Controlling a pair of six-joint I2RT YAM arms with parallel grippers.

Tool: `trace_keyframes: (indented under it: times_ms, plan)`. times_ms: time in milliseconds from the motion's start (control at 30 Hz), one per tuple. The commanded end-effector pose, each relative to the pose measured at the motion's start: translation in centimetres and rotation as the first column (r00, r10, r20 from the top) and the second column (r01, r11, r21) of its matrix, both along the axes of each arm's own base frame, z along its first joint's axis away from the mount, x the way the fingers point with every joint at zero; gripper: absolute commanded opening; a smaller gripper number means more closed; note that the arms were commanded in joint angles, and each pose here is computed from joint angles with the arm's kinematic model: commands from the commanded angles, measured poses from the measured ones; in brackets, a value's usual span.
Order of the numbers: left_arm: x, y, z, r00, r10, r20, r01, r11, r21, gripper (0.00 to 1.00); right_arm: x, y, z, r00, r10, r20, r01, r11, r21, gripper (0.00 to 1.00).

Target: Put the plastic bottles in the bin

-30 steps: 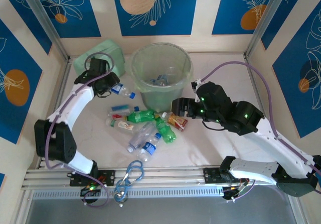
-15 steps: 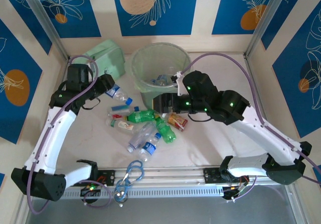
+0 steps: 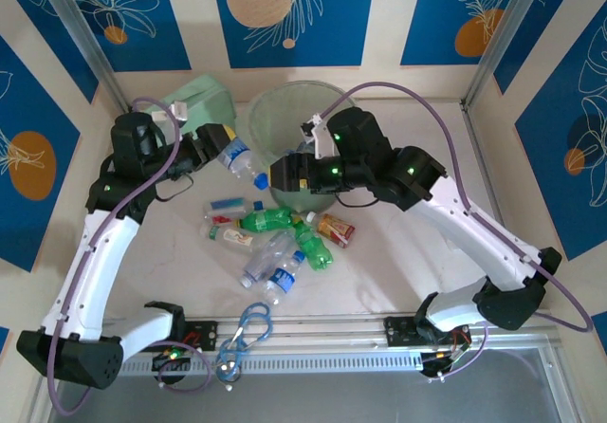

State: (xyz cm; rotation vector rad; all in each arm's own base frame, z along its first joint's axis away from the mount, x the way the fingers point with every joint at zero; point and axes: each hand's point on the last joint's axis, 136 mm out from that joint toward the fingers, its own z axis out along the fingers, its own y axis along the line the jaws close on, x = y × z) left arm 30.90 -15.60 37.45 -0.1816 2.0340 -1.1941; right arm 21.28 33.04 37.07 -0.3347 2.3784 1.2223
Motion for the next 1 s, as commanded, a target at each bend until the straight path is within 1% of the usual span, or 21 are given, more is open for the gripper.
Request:
trace_keyframes:
  times_ms: [0,67,133,300,467,667,733,833,967]
  plan:
    - [-0.6,-1.0,2.3,0.997,-0.054,0.063,0.061,0.991,-0.115,0.55,-0.5,0.5,1.7,0.999,0.047,-0.013,-0.045,0.996,0.083,0.72]
    - [-0.5,-1.2,2.3,0.997,-0.063,0.055,0.071,0.985,-0.159,0.55,-0.6,0.8,2.0,0.998,0.068,-0.015,-0.066,0.992,0.107,0.71]
    - [-0.3,-1.6,2.4,0.995,-0.077,0.06,0.088,0.974,-0.209,0.54,-0.5,1.1,2.1,0.996,0.081,-0.029,-0.077,0.989,0.125,0.67]
    - [0.0,-1.7,2.6,0.995,-0.076,0.063,0.089,0.963,-0.254,0.54,-0.1,1.6,2.1,0.994,0.099,-0.052,-0.09,0.983,0.159,0.61]
    - [0.1,-1.7,2.7,0.995,-0.074,0.066,0.089,0.961,-0.264,0.54,0.0,2.2,1.7,0.991,0.116,-0.071,-0.104,0.981,0.162,0.59]
    - [0.2,-1.8,2.8,0.995,-0.075,0.072,0.092,0.956,-0.278,0.54,0.1,2.6,1.5,0.99,0.118,-0.073,-0.105,0.981,0.165,0.53]
    - [0.2,-1.8,2.7,0.995,-0.076,0.07,0.093,0.956,-0.277,0.54,0.1,2.8,1.7,0.989,0.125,-0.073,-0.111,0.979,0.172,0.48]
    - [0.3,-1.8,2.7,0.995,-0.078,0.07,0.095,0.956,-0.279,0.54,0.2,3.0,1.7,0.989,0.126,-0.073,-0.112,0.979,0.17,0.44]
    - [0.3,-1.8,2.6,0.994,-0.078,0.071,0.094,0.955,-0.281,0.54,0.3,3.2,1.6,0.989,0.128,-0.079,-0.113,0.979,0.168,0.41]
